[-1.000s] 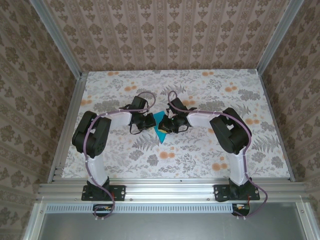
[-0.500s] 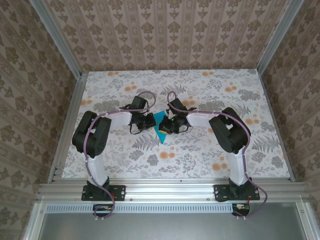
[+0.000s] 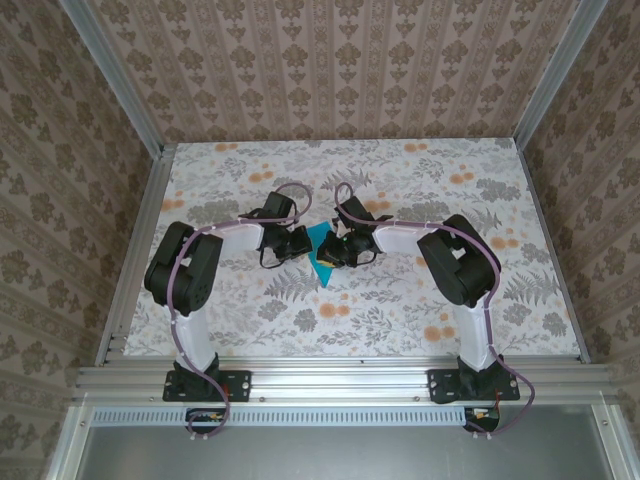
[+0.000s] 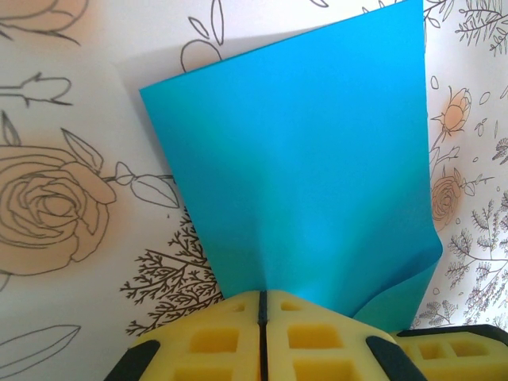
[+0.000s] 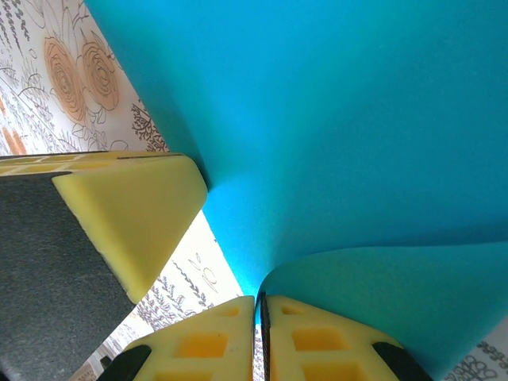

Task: Fold a paper plane with a square sheet of paper (pick it up from the middle)
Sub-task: Third fold the triangle at the center of the table.

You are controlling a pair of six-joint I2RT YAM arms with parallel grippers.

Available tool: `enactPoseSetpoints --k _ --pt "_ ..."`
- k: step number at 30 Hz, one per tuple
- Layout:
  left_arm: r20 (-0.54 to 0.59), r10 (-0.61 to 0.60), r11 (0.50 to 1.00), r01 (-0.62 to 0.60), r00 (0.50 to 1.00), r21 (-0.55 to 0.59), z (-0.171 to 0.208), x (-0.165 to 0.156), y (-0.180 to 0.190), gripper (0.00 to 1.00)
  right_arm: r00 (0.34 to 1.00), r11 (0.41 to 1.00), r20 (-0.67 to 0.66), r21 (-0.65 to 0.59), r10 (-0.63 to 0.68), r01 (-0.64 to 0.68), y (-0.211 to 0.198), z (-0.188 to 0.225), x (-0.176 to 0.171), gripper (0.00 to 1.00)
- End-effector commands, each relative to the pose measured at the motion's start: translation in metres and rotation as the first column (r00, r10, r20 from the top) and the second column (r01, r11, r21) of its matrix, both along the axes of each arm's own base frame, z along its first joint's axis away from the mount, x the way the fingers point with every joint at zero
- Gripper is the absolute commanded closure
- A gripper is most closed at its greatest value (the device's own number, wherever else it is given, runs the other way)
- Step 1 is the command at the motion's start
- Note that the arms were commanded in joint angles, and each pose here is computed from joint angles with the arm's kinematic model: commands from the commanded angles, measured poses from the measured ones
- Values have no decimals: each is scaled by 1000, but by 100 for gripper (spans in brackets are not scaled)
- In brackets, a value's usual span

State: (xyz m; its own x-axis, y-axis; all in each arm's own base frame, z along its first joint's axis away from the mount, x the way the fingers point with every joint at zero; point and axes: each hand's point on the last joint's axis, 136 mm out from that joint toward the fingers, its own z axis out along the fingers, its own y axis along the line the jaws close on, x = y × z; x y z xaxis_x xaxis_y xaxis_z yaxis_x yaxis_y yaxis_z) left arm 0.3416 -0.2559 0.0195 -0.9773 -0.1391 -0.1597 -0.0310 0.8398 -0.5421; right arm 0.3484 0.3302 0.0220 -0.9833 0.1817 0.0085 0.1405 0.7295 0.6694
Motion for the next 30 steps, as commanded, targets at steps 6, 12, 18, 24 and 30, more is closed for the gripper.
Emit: enactPoseSetpoints --k 6,12,18,24,30 --pt "-89 -14 996 22 996 86 -30 -19 11 90 1000 1000 -27 7 1 -1 4 -13 -2 87" --pt "-87 -14 996 22 996 85 -30 -19 11 90 1000 1000 -29 6 -2 2 5 -14 -1 87" --pt "-89 -15 996 23 996 86 -30 -20 11 90 999 1000 -32 0 -4 4 4 -17 -1 86" --pt "-89 -16 996 23 996 87 -31 -20 11 90 999 1000 -40 0 -12 12 4 -20 -1 86" --pt "-92 -14 996 22 996 88 -31 -21 12 90 999 1000 -43 -3 -14 14 4 -22 0 81"
